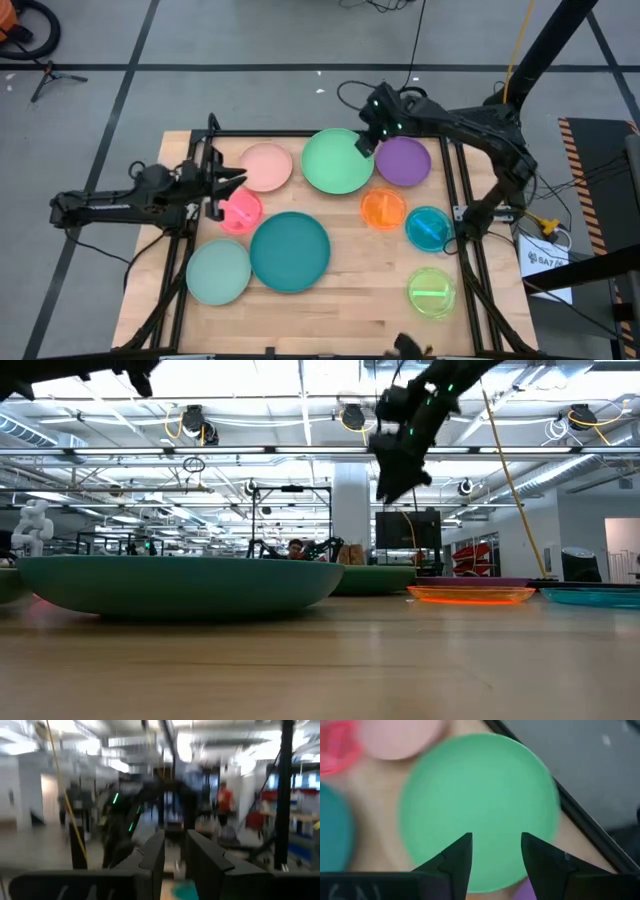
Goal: Stack plastic plates
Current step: Stack the dark blue plate on the green plate
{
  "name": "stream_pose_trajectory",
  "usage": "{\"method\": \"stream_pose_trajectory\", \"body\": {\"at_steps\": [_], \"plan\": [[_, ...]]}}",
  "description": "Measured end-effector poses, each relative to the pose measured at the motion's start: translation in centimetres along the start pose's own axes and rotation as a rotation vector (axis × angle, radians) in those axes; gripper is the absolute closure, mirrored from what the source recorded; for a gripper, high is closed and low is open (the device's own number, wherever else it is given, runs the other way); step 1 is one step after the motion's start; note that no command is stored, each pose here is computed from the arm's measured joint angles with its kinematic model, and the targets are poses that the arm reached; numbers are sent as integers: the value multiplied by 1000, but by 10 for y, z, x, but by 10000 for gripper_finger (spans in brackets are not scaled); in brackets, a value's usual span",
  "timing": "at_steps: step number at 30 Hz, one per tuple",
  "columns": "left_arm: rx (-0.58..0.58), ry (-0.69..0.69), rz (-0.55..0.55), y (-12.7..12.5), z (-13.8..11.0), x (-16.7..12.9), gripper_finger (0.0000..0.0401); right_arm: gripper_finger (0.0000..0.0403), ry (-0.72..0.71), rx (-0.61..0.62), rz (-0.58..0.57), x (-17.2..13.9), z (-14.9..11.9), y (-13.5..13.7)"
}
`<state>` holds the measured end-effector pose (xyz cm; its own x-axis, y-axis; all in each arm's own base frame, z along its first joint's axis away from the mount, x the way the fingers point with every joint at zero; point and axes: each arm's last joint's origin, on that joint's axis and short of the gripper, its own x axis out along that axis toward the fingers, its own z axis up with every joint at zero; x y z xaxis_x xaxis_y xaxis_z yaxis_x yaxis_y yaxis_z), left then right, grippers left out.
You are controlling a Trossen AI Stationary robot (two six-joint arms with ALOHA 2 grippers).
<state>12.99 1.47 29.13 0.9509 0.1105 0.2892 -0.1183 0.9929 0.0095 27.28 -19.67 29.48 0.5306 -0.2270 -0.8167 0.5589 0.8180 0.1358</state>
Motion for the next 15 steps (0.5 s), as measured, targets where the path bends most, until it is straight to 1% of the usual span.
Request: {"method": "stream_pose_trajectory", "body": {"at_steps": [2, 5, 7, 9, 12, 15], "plan": [[-29, 108, 2, 0, -2, 9, 313, 239, -57, -78, 33, -9, -8, 18], [-64, 309, 9, 0, -5, 22, 313, 239, -124, -188, 89, -16, -28, 44], [-76, 443, 15, 0, -10, 29, 313, 239, -181, -252, 133, -16, -45, 60], [-82, 547, 17, -1, -16, 37, 313, 239, -238, -325, 177, -15, -63, 73], [-92, 650, 15, -3, -31, 47, 313, 239, -307, -434, 235, -11, -92, 88], [-96, 717, 16, -4, -45, 55, 313, 238, -337, -503, 273, -6, -116, 95]]}}
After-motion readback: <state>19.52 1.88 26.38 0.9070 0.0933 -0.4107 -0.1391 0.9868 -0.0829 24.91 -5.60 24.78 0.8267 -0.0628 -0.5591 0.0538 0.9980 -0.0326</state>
